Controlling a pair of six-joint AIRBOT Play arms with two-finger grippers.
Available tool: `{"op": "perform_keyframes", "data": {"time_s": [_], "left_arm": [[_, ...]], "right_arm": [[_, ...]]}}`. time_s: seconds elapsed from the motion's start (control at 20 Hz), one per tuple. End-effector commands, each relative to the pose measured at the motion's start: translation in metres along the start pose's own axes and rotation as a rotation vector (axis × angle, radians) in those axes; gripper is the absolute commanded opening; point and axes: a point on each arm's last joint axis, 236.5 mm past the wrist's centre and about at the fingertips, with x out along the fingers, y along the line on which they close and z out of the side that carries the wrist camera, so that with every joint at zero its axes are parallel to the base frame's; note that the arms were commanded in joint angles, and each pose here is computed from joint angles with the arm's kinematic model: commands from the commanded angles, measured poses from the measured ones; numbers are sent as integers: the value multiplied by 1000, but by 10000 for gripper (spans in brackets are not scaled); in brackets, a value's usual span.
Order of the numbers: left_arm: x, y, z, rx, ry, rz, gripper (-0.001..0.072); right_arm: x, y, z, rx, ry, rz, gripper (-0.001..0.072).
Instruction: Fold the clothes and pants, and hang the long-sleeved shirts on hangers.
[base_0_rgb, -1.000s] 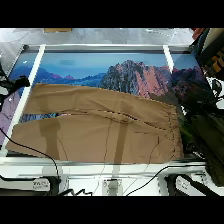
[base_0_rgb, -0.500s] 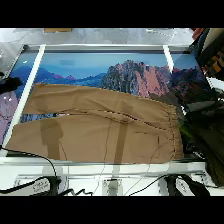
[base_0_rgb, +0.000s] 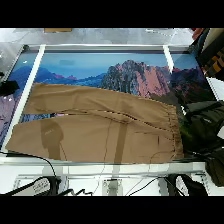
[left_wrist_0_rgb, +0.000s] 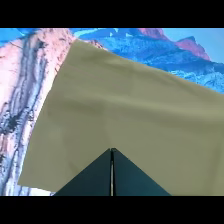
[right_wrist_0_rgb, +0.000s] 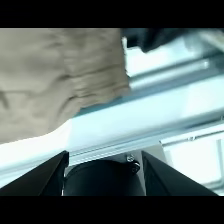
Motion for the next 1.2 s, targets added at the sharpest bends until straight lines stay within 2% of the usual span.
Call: {"op": "perform_keyframes", "data": {"time_s": [0.0,0.15,0.35,0.6,0.7,0.9,1.15], "left_arm": [[-1,-1,-1,0,6,-4,17],[-1,-1,0,-1,2,-5,16],[-1,-1,0,-1,2,-4,16],[-1,-1,1,-2,-2,-2,17],[-1,0,2,-2,-9,1,16],[-1,-1,3,-3,-13,-3,16],[-1,-1,3,-3,-13,-3,16]], "right_arm": [[24,-10,-11,123,92,-51,522],[43,0,-9,119,193,-11,493],[63,17,16,111,172,62,492],[63,-12,24,164,151,69,464],[51,-20,19,214,168,164,463],[44,-6,24,333,102,453,463],[77,-2,21,387,66,460,465]]}}
